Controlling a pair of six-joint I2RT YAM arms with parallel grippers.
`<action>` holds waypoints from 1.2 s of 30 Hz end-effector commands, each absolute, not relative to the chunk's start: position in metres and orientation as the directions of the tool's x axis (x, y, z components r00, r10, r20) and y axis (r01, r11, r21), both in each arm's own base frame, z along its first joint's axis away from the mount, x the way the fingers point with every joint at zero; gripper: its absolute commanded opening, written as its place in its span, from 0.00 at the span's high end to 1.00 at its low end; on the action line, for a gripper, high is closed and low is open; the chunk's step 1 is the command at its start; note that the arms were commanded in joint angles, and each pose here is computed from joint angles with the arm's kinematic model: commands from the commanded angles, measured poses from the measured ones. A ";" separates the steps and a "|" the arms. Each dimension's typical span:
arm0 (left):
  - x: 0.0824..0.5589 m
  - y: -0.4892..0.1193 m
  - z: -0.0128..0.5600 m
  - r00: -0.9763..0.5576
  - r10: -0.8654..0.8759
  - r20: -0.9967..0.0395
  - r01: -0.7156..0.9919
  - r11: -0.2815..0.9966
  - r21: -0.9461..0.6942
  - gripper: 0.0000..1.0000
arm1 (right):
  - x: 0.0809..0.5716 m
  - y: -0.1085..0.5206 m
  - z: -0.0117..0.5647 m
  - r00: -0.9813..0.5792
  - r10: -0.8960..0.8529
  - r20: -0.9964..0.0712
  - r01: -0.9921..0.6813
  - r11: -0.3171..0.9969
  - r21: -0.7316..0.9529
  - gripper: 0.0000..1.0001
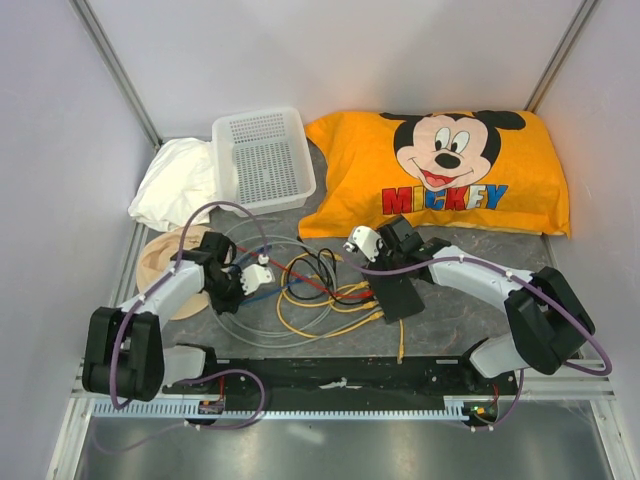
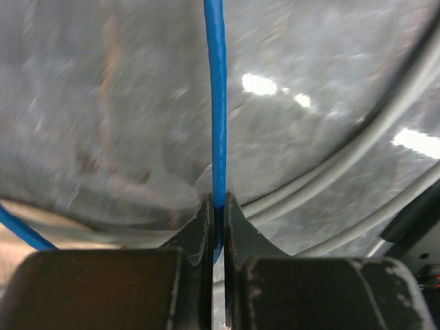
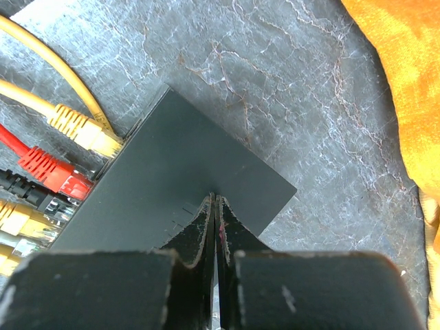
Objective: Pull the plug from the switch port
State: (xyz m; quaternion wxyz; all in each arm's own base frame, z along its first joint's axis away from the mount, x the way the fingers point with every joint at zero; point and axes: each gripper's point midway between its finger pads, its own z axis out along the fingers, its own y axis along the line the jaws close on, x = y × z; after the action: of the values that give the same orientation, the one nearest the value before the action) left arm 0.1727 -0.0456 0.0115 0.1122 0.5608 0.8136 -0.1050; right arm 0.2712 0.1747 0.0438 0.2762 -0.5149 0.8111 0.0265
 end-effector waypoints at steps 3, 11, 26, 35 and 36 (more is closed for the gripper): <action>0.196 0.023 0.003 -0.463 0.879 -0.111 0.882 0.470 0.041 0.96 | 0.229 0.147 0.010 -0.402 -0.856 -0.325 -0.876 0.463 -0.134 0.95; 0.257 -0.064 0.143 -0.319 0.742 -0.590 0.893 0.444 0.075 0.36 | 0.232 0.142 0.011 -0.410 -0.854 -0.320 -0.869 0.473 -0.149 0.95; 0.311 -0.258 0.204 -0.502 0.393 -0.770 0.849 0.393 -0.353 0.32 | 0.241 0.122 0.014 -0.488 -0.811 -0.322 -0.819 0.553 -0.151 0.94; 0.291 -0.349 0.150 -0.668 0.420 -0.614 0.724 0.174 -0.668 0.44 | 0.239 0.122 0.026 -0.528 -0.765 -0.368 -0.792 0.600 -0.113 0.95; 0.292 -0.351 0.136 -0.689 0.430 -0.583 0.699 0.183 -0.691 0.45 | 0.241 0.122 0.029 -0.540 -0.753 -0.376 -0.780 0.616 -0.114 0.94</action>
State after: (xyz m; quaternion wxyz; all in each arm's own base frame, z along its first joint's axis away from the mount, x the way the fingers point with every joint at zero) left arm 0.2873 -0.3231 0.1259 0.1589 0.4054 0.7789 -0.4514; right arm 0.2731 0.1364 0.0430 0.2622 -0.4552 0.8507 0.0196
